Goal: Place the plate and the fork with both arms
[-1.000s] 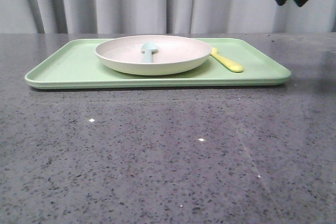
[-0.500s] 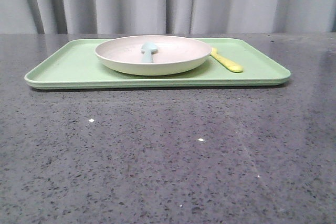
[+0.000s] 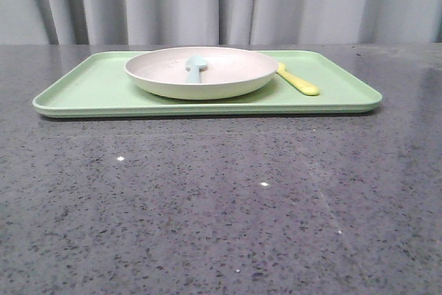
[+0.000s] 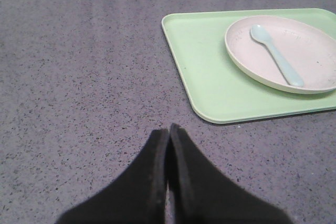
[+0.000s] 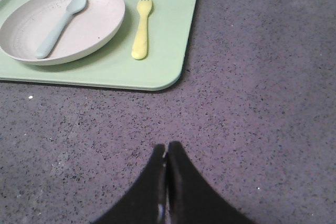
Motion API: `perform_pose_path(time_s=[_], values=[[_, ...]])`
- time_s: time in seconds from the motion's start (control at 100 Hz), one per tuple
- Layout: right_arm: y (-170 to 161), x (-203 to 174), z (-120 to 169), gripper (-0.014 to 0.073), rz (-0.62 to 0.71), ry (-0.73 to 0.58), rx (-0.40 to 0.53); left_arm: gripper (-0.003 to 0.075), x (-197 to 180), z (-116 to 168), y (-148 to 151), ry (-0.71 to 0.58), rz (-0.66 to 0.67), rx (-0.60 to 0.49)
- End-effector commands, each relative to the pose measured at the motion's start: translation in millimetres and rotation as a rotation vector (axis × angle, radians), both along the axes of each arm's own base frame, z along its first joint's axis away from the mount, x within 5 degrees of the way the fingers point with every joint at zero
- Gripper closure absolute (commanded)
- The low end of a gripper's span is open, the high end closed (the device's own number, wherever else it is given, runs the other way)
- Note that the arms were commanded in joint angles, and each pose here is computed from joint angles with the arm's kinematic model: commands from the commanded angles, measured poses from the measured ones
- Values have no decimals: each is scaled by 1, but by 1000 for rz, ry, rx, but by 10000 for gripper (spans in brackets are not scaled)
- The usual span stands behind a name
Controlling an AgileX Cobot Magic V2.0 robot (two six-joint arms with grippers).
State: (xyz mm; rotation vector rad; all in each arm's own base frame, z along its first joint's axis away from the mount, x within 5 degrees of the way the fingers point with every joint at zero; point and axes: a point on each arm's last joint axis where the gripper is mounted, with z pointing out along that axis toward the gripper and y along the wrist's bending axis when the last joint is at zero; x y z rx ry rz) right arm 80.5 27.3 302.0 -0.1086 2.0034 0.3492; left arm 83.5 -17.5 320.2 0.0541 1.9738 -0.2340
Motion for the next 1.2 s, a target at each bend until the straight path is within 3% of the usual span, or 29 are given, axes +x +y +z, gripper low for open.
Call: perform_pose_path(time_s=[0.0, 1.19], values=[[-2, -5, 8, 661, 8, -116, 17, 741, -1, 10, 0, -111, 3, -34], [-7, -15, 2, 661, 7, -145, 29, 741, -13, 1, 3, -141, 3, -41]])
